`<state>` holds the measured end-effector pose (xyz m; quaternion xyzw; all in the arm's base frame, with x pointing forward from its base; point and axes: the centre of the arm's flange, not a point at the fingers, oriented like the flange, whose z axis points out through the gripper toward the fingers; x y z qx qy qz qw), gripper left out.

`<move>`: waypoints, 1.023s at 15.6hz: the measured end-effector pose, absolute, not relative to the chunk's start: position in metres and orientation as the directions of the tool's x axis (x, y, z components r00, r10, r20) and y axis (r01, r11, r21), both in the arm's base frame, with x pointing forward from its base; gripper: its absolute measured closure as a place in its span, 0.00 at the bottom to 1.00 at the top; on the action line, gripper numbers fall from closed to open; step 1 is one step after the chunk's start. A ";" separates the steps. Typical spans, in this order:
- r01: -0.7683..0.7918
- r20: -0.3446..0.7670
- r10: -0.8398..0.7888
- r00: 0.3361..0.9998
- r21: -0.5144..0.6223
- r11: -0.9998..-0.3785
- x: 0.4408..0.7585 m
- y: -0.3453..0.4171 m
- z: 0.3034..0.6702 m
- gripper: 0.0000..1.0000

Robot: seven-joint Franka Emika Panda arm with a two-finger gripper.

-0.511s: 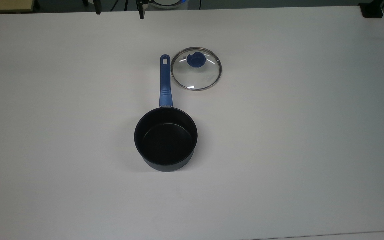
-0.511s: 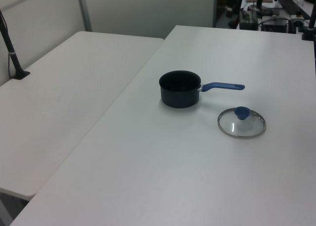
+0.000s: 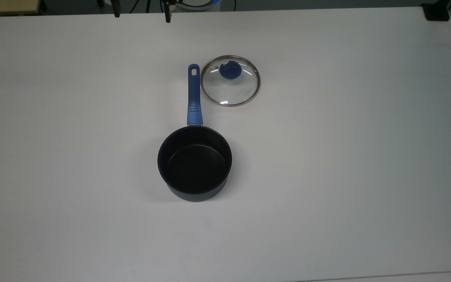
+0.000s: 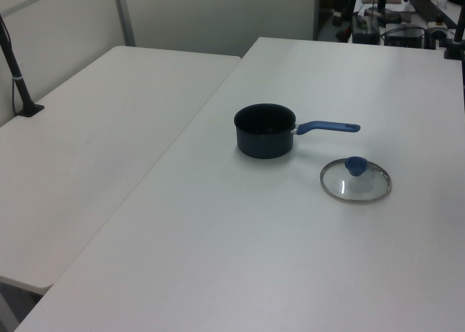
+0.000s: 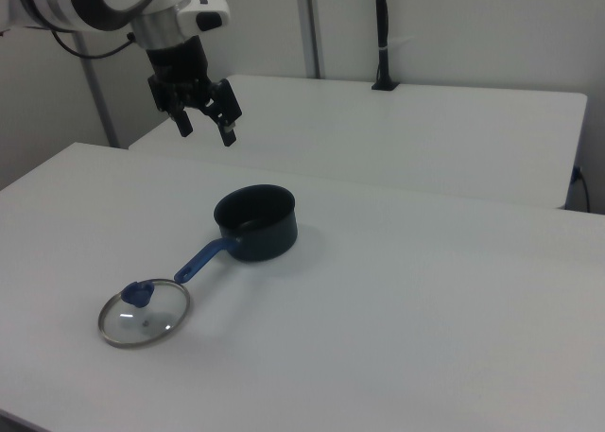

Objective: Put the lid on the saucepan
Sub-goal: 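Move the gripper toward the glass lid's blue knob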

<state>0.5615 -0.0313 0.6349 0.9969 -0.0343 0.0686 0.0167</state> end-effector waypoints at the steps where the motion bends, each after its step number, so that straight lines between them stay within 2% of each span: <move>1: -0.070 0.135 -0.066 0.989 0.029 -0.997 0.561 -0.031 0.635 0.00; 3: -0.014 0.090 -0.011 0.996 0.035 -0.999 0.558 -0.031 0.629 0.00; 4: 0.064 0.040 0.065 0.997 0.036 -0.997 0.553 -0.031 0.624 0.00; 6: 0.248 -0.091 0.246 0.965 0.005 -0.969 0.538 -0.030 0.614 0.00; 8: 0.338 -0.184 0.340 0.922 -0.041 -0.940 0.520 -0.022 0.609 0.00; 12: 0.349 -0.246 0.345 0.906 -0.028 -0.937 0.478 0.036 0.570 0.00; 16: 0.228 -0.184 0.213 0.959 0.063 -0.972 0.445 0.116 0.483 0.00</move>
